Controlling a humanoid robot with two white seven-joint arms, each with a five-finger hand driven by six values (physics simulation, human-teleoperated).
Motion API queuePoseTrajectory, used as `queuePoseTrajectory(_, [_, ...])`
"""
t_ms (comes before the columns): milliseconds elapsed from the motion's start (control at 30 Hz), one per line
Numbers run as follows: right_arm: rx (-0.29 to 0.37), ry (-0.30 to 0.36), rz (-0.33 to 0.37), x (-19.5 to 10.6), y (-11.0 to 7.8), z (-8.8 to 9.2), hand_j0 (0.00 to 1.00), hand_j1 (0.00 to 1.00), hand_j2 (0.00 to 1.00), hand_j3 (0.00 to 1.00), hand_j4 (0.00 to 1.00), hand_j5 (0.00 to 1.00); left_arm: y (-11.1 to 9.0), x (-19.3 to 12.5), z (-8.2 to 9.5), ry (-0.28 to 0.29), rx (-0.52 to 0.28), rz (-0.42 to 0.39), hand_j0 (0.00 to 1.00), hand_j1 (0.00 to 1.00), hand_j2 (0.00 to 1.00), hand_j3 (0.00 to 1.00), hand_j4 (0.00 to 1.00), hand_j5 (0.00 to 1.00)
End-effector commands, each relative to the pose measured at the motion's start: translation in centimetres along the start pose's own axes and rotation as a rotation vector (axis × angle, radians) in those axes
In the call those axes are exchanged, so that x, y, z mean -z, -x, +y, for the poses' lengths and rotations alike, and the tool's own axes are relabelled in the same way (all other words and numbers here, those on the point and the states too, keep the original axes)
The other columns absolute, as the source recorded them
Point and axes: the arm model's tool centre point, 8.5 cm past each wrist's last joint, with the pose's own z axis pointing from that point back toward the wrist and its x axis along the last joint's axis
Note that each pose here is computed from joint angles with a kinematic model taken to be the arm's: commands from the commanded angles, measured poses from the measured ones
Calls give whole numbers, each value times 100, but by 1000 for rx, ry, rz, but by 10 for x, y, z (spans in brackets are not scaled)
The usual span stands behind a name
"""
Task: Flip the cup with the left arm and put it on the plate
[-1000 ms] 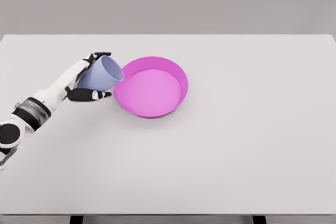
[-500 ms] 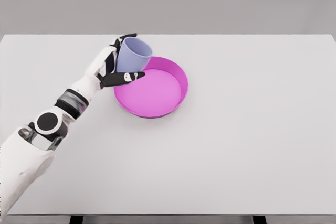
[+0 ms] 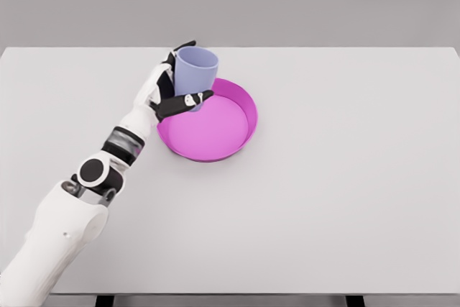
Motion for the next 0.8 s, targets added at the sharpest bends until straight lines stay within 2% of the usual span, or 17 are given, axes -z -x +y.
queuePoseTrajectory(0, [0,0,0,0,0,0,100,100,100,100,100,100,9,2,-2,-13,-20,2,84,84,84,84,84,84])
queuePoseTrajectory(67, [0,0,0,0,0,0,100,100,100,100,100,100,20,4,-3,-28,-37,22,84,84,84,84,84,84])
queuePoseTrajectory(167, [0,0,0,0,0,0,100,100,100,100,100,100,21,5,-6,-27,-45,18,84,84,84,84,84,84])
queuePoseTrajectory(200, [0,0,0,0,0,0,100,100,100,100,100,100,19,5,-6,-28,-43,-7,85,85,85,85,85,85])
queuePoseTrajectory(300, [1,0,0,0,0,0,100,100,100,100,100,100,19,5,-6,-30,-41,-16,85,85,85,85,85,85])
queuePoseTrajectory(400, [1,0,0,0,0,0,100,100,100,100,100,100,17,1,-5,-33,-31,-88,87,87,87,87,87,87])
queuePoseTrajectory(567, [1,0,0,0,0,0,100,100,100,100,100,100,21,-1,-7,-35,-31,-119,87,87,87,87,87,87])
queuePoseTrajectory(733, [0,0,0,0,0,0,100,100,100,100,100,100,23,-2,-6,-39,-30,-112,94,94,94,94,94,94])
queuePoseTrajectory(767, [1,0,0,0,0,0,100,100,100,100,100,100,23,-2,-6,-39,-30,-112,100,100,100,100,100,100])
